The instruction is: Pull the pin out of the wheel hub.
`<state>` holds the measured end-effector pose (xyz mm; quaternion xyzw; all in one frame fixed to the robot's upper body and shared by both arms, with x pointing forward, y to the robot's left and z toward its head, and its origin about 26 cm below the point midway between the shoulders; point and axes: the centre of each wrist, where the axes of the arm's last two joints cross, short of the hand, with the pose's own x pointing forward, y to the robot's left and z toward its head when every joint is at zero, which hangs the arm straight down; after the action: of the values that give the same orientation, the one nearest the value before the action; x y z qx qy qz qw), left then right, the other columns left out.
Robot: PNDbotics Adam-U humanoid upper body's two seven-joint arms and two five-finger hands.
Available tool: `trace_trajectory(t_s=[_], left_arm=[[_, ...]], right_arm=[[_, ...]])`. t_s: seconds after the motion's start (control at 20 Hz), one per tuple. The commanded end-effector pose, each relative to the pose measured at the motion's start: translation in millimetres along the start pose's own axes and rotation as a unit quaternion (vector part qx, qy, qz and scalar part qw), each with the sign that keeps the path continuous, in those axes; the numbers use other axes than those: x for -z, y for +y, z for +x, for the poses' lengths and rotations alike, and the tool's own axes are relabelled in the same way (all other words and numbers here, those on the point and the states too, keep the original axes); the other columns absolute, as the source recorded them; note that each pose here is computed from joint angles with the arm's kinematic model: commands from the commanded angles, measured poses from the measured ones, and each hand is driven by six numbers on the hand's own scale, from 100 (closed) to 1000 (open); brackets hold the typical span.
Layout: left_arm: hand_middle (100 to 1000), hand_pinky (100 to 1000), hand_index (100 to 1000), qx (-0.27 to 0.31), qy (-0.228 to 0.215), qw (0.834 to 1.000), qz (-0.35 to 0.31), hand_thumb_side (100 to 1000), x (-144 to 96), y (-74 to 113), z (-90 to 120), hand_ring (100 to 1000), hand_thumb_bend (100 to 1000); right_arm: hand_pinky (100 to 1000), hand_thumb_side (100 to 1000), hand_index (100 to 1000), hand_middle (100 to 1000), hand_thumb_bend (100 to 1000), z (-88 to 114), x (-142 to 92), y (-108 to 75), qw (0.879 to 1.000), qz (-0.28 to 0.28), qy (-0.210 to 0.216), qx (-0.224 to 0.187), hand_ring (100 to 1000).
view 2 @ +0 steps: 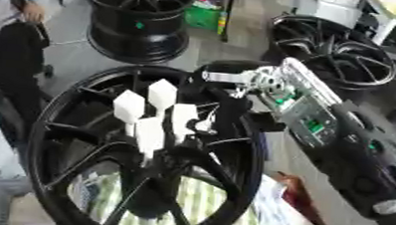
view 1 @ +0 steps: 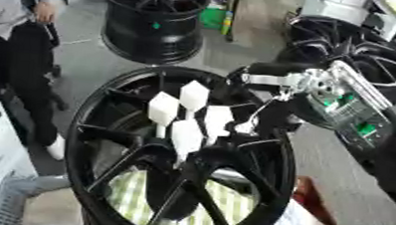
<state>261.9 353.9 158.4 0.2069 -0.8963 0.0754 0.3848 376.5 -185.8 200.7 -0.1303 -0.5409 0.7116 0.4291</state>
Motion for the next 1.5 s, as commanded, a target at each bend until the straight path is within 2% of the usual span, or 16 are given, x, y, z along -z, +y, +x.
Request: trace_trajectory(t_s=[0.05, 0.9, 1.25, 1.5], left_arm=[[641, 842, 849, 0.000, -0.012, 1.000, -0.007, 495, 4.0, -0.4, 6.0, 847, 336], [636, 843, 849, -0.004, -0.011, 1.000, -0.008, 499, 3.8, -1.5, 5.9, 848, 332], [635, 843, 849, -0.005, -0.012, 1.000, -0.008, 501, 4.2, -1.8, 6.0, 849, 330], [635, 844, 849, -0.006, -0.011, 1.000, -0.008, 503, 4.2, -2.0, 6.0, 849, 328]], right_arm=[[860, 336, 900, 849, 322, -4.3, -4.5, -8.3, 1.000, -0.011, 0.006, -0.006, 884], [855, 349, 887, 837, 333, -13.6, 6.1, 3.0, 1.000, 0.011, 0.014, 0.007, 877], [844, 328, 844, 781, 333, -18.6, 8.0, 7.6, 0.999, 0.017, 0.027, 0.016, 863], [827, 287, 771, 712, 287, -21.1, 9.4, 9.3, 0.999, 0.008, 0.034, 0.029, 842]])
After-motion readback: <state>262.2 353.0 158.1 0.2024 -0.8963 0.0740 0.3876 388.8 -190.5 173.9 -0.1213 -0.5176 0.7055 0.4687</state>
